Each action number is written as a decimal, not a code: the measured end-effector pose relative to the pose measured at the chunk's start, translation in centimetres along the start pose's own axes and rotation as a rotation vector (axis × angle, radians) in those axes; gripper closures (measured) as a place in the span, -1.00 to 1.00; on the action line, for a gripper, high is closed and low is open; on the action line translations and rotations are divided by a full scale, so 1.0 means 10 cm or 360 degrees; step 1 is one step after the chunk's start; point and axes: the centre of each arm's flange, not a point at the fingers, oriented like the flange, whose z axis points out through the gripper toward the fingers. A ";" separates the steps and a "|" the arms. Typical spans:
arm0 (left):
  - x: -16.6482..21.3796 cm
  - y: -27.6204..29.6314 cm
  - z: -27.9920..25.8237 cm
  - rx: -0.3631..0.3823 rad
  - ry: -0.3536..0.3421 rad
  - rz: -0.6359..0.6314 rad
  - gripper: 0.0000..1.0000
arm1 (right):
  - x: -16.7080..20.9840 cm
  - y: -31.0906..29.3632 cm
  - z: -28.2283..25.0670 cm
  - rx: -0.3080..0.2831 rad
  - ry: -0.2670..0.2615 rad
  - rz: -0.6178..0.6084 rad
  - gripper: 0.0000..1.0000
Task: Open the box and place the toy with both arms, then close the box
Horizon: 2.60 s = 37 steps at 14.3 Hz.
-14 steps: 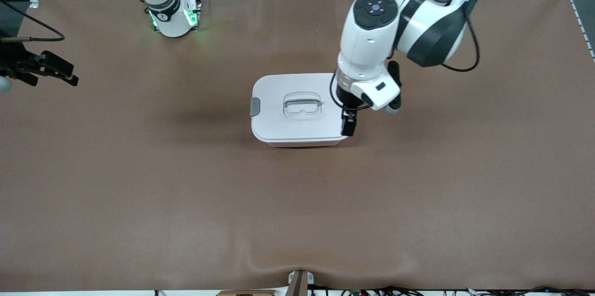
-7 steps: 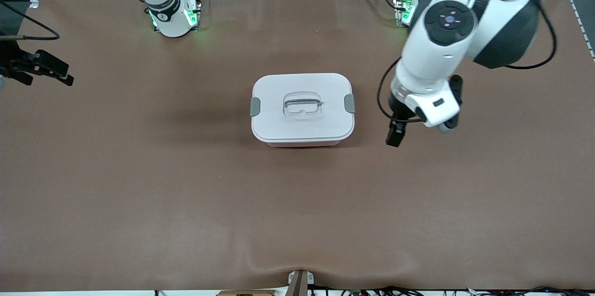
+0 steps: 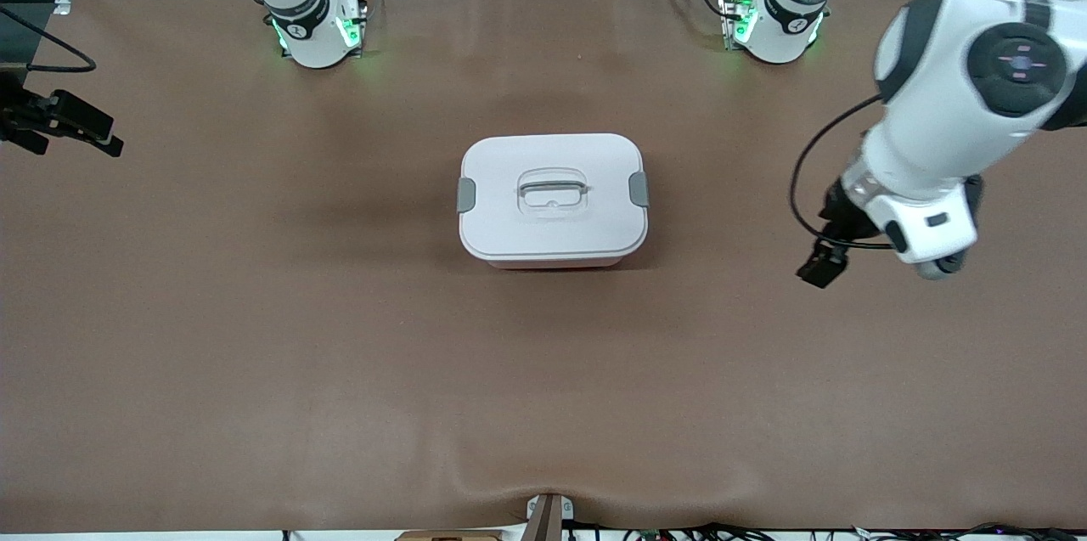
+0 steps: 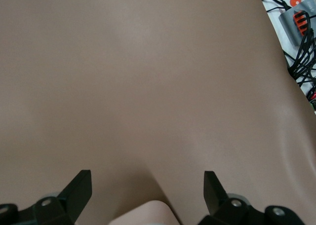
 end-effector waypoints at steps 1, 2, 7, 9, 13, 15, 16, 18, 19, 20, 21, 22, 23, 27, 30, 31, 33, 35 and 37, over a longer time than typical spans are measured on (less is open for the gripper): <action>0.18 -0.08 -0.05 -0.0007 -0.0012 0.0048 -1.00 | 0.00 0.00 0.00 0.0000 0.0001 0.0000 -1.00; 0.34 -0.15 -0.09 -0.0014 -0.0014 0.0101 -1.00 | 0.00 0.00 0.00 0.0000 0.0003 0.0000 -1.00; 0.81 -0.43 -0.23 0.0009 -0.0015 0.0420 -1.00 | 0.00 -0.08 0.00 0.0000 0.0004 -0.0024 -1.00; 0.76 -0.53 -0.31 0.0070 -0.0044 0.0506 -1.00 | 0.00 -0.11 0.00 -0.0001 0.0004 -0.0034 -1.00; 0.74 -0.75 -0.57 0.0122 -0.0058 0.0809 -1.00 | 0.00 -0.10 0.00 -0.0001 0.0004 -0.0030 -1.00; 0.98 -0.92 -0.66 0.0118 -0.0043 0.0967 -1.00 | 0.00 -0.10 0.00 -0.0001 0.0004 -0.0028 -1.00; 1.08 -0.99 -0.72 0.0111 -0.0035 0.1040 -1.00 | 0.00 -0.10 0.00 -0.0001 0.0004 -0.0028 -1.00; 1.09 -1.09 -0.86 0.0101 -0.0022 0.1140 -1.00 | 0.00 -0.09 0.00 -0.0001 0.0003 -0.0026 -1.00; 1.04 -1.13 -0.92 0.0110 -0.0033 0.1187 -1.00 | 0.01 -0.09 0.01 -0.0001 0.0002 -0.0026 -1.00; 1.00 -1.17 -0.97 0.0124 -0.0050 0.1242 -1.00 | 0.01 -0.09 0.01 -0.0001 0.0001 -0.0027 -1.00; 0.97 -1.20 -1.01 0.0131 -0.0061 0.1309 -1.00 | 0.01 -0.09 0.02 -0.0001 -0.0001 -0.0027 -1.00; 0.97 -1.23 -1.04 0.0132 -0.0065 0.1382 -1.00 | 0.01 -0.09 0.02 -0.0001 -0.0003 -0.0027 -1.00; 1.00 -1.28 -1.06 0.0134 -0.0071 0.1451 -1.00 | 0.02 -0.09 0.03 -0.0001 -0.0004 -0.0027 -1.00; 1.05 -1.41 -1.13 0.0131 -0.0124 0.1535 -1.00 | 0.02 -0.07 0.03 -0.0001 -0.0003 -0.0021 -1.00; 1.01 -1.43 -1.09 0.0104 -0.0196 0.1533 -1.00 | 0.02 -0.07 0.02 -0.0001 -0.0002 -0.0019 -1.00; 0.98 -1.43 -1.08 0.0109 -0.0208 0.1540 -1.00 | 0.02 -0.07 0.03 -0.0001 -0.0003 -0.0020 -1.00; 0.91 -1.43 -1.10 0.0112 -0.0213 0.1558 -1.00 | 0.02 -0.08 0.03 -0.0001 -0.0005 -0.0022 -1.00; 0.87 -1.48 -1.13 0.0111 -0.0210 0.1559 -1.00 | 0.03 -0.08 0.04 -0.0001 -0.0006 -0.0024 -1.00; 0.88 -1.52 -1.16 0.0106 -0.0201 0.1558 -1.00 | 0.03 -0.08 0.04 -0.0001 -0.0006 -0.0023 -1.00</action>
